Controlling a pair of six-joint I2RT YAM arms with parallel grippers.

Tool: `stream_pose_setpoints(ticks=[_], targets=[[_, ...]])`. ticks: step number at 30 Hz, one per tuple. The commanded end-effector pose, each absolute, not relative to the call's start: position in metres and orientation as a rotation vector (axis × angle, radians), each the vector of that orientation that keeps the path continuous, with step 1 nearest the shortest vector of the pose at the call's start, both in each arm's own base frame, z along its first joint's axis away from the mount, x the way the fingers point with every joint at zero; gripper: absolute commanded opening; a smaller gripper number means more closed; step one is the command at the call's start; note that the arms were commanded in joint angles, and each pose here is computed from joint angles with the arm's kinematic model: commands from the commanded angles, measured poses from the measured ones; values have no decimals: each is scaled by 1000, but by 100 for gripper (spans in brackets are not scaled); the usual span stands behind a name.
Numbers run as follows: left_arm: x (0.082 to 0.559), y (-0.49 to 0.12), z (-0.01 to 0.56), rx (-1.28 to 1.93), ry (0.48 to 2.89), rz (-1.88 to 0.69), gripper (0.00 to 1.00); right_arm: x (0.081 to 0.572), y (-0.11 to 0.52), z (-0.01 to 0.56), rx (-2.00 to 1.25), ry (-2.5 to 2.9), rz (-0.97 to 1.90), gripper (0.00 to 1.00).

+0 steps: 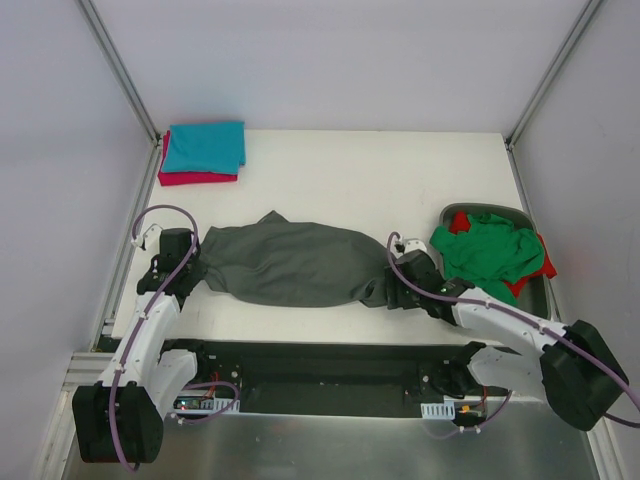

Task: Fold and stack the t-shirts
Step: Flatten out the tshirt

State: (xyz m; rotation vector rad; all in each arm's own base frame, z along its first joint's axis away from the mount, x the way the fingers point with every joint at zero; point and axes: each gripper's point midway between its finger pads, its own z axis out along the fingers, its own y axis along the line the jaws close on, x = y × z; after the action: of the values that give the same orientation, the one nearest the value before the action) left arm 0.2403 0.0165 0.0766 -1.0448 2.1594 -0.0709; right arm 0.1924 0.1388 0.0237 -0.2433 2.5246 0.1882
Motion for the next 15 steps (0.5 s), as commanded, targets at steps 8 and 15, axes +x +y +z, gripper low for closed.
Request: stream_pose_setpoints(ticks=[8,15], targets=[[242,16,80,-1040,2170,-77,0,211,174,24,-369,2461,418,59],[244,18,81,-1037,2171,-55,0,208,186,26,-425,2471,489,28]])
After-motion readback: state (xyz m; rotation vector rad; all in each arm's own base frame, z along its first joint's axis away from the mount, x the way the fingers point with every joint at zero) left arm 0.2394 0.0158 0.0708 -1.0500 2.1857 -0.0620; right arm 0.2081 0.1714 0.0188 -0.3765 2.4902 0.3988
